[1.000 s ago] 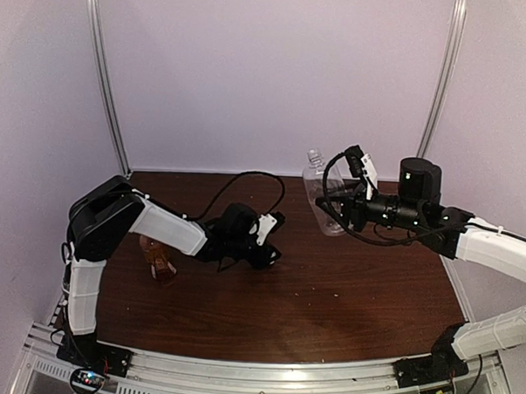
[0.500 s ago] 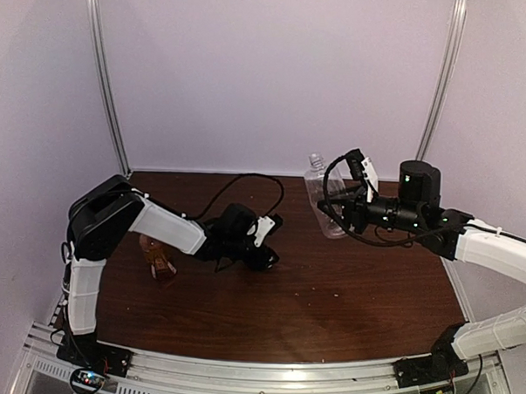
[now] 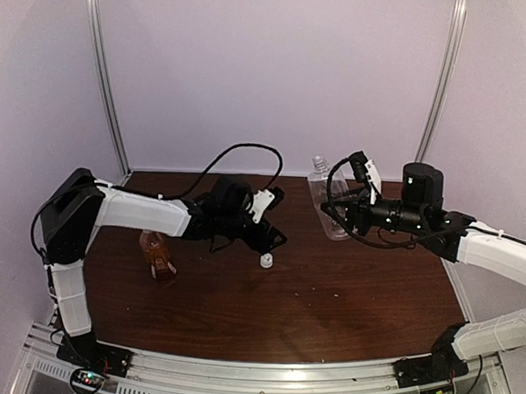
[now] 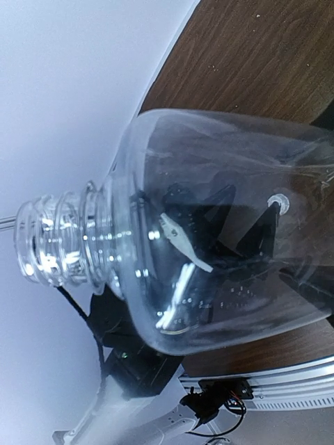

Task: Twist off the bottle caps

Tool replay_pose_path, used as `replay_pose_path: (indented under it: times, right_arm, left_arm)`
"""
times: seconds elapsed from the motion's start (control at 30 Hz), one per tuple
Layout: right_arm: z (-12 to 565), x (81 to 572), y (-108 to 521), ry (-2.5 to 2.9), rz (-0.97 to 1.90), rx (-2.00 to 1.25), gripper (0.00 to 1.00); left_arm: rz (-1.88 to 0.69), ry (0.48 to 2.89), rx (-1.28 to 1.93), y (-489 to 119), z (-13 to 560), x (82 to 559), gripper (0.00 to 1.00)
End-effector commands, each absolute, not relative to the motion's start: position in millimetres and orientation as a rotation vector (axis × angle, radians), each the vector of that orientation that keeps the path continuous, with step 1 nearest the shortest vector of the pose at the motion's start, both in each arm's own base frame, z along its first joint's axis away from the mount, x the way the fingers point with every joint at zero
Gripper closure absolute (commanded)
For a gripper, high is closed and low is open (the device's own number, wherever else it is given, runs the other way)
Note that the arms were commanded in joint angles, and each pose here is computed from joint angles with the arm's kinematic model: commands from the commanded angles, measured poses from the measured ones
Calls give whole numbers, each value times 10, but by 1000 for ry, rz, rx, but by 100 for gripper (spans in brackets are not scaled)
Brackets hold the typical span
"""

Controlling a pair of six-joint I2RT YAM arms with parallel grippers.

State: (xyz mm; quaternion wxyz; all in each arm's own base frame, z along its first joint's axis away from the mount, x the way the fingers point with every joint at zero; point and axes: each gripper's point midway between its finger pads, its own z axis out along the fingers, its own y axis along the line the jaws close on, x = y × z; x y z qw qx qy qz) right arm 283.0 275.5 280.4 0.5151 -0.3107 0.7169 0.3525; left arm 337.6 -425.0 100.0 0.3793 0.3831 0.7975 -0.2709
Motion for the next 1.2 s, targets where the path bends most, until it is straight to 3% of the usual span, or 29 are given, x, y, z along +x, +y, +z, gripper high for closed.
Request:
replay_pose_path:
  times: [0.0,0.3,0.5,0.77,1.17]
  right_arm:
    - [2888,2731,2760,1668,874,-793,54]
    - [2858,2625,2813,1640,924,-855,53]
    - [2822,2512,2905,1614,998,-936,53]
    - [2820,2370,3010,1584,1112,-1013,53]
    - [2805,2374,3057,1585,1135,-1021,53]
  left_arm:
    - [-767,1928,980,-4283,1772,3331,22]
    - [-912,1783,1014,-4175,2802,2974,6]
    - [-1076,1659,1088,-4206,3340,2672,5]
    - [-1244,1546,1118,-4347,3693,2532,8]
    - [-1396,1530,1162,-4625,3718,2483,25]
